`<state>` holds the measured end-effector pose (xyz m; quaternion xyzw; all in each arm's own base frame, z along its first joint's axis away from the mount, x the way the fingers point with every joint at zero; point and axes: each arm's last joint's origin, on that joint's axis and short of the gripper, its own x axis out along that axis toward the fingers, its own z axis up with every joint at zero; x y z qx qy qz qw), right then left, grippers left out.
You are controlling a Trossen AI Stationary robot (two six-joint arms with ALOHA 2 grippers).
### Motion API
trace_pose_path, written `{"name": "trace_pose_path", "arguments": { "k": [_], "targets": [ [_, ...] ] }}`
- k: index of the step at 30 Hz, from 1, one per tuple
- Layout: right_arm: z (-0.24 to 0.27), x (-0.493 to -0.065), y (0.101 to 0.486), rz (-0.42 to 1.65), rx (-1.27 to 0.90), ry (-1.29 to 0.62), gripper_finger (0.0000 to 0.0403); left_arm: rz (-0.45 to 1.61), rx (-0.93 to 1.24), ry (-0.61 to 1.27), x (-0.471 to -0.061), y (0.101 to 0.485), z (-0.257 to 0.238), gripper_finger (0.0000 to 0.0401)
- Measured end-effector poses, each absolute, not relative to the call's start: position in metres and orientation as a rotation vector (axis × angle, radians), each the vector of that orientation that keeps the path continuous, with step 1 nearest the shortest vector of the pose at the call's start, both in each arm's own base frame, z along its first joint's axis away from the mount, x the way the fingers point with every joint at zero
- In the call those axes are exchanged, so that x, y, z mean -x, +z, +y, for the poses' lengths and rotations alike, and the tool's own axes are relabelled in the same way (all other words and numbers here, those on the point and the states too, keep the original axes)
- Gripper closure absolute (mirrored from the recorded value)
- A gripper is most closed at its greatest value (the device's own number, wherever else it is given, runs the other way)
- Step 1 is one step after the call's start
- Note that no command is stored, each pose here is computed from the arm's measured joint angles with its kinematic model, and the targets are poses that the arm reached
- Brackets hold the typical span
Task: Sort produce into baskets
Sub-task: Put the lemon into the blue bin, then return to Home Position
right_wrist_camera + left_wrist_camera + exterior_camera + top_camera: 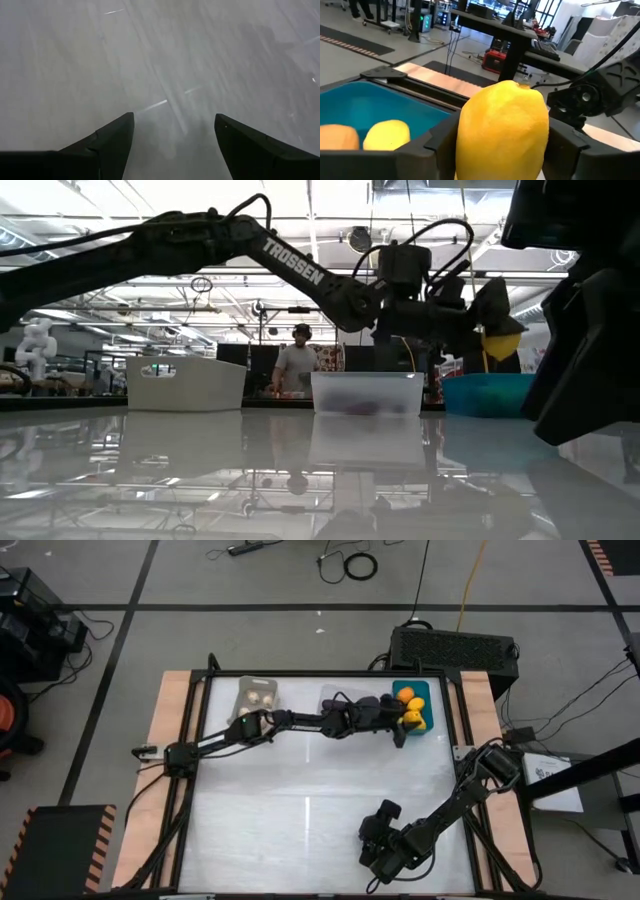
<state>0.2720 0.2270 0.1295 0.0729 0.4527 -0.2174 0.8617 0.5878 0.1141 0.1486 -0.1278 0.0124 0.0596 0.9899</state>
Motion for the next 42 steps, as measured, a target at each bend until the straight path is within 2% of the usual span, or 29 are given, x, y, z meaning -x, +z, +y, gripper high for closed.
{"name": "trace_pose_path", "arguments": {
  "k": [6,10,15,19,26,32,37,42],
  "targets": [
    [0.227,-0.272,0.130,0.943,-0.171,-0.467,0.0133,0.024,0.215,0.121,-0.588,0.149,0.113,0.0126],
    [0.227,-0.272,0.130,0.940,-0.173,-0.469,0.0133,0.023,0.214,0.121,-0.588,0.149,0.113,0.0104],
    [0.227,-0.272,0.130,0.936,-0.195,-0.476,0.0133,0.038,0.237,0.053,-0.588,0.153,0.111,0.0100],
    [0.231,-0.271,0.130,0.924,-0.208,-0.460,0.0133,0.103,0.278,-0.056,-0.584,0.174,0.107,0.0100],
    [0.232,-0.269,0.144,0.901,-0.194,-0.418,0.0133,0.408,0.416,-0.031,-0.560,0.212,0.104,0.0100],
    [0.215,-0.270,0.186,0.782,-0.152,-0.411,0.0133,0.573,0.257,0.005,-0.528,0.261,0.095,0.0100],
    [0.194,-0.262,0.235,0.688,-0.095,-0.390,0.0133,0.703,0.057,0.095,-0.497,0.301,0.074,0.0100],
    [0.170,-0.248,0.282,0.604,-0.052,-0.336,0.0133,0.777,-0.027,0.088,-0.468,0.335,0.047,0.0100]
  ]
}}
